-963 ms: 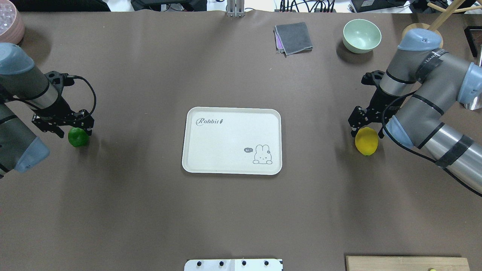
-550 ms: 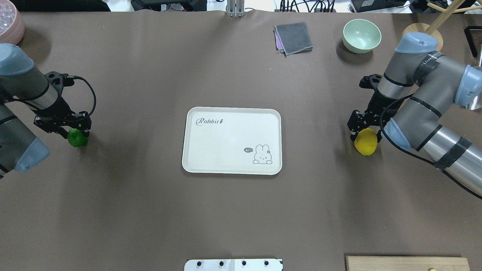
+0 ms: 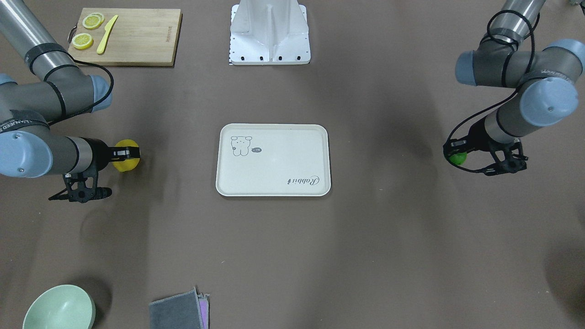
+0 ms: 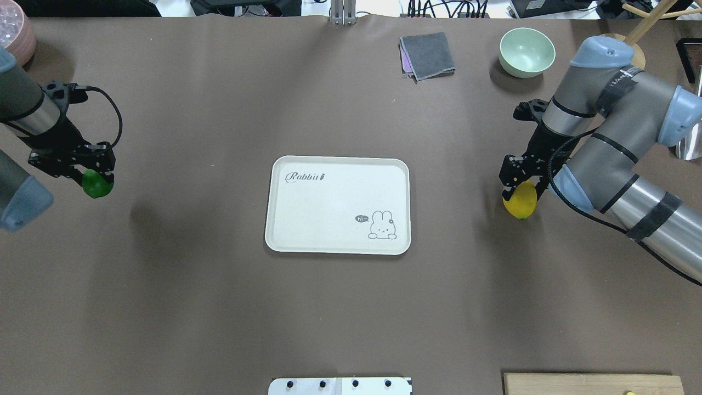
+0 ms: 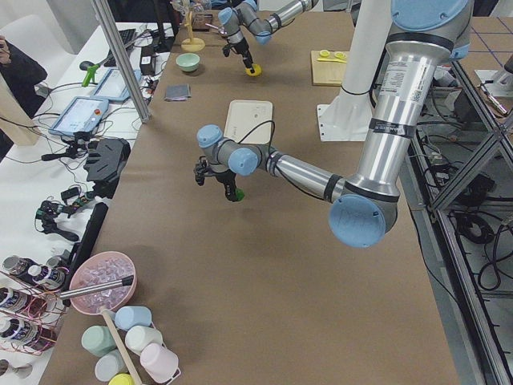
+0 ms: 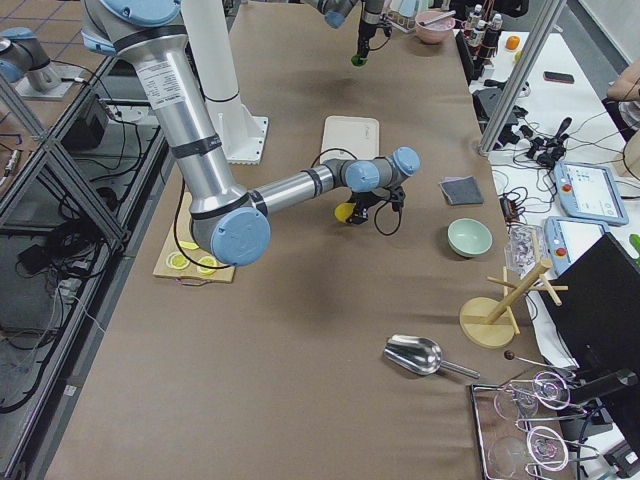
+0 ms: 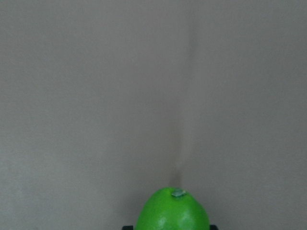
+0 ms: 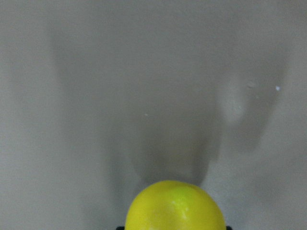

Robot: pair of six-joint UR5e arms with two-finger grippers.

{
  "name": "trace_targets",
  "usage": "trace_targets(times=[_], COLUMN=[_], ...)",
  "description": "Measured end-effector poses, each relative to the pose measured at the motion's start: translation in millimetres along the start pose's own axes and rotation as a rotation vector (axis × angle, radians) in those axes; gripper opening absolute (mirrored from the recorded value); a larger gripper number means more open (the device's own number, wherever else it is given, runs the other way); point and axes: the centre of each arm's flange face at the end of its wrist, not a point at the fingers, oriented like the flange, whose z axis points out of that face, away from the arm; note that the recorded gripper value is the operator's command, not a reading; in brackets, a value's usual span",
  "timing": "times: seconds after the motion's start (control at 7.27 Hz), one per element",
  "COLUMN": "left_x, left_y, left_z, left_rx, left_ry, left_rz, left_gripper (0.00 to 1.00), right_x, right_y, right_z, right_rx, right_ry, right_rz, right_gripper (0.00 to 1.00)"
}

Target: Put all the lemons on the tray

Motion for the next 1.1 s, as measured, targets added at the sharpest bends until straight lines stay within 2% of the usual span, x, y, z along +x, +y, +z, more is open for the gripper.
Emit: trace_targets(times=[0.28,0.69,1.1], left_x=[-6.8,-25.1,-11.9], left_y=[-6.5,-22.8,-35.9], left_z=[-63.0,-156.7,-199.5], left_rx=[0.005,0.029,0.057], left_ry=[-0.021,-0.038,-0.037], left_rz=[-0.006,-0.017,-0.017], left_gripper=[0.0,0.0,0.0], right_x=[-40.1,-124.1,-196.0], right_y=[-17.1,-54.1,-61.0], right_z=[-31.1,-67.0,-41.1], right_rx=[0.038,0.022,-0.026], right_ry=[-0.035,-0.094,-0.085], right_rz=[-0.038,0.058,0.017], right_gripper=[0.09,0.09,0.09])
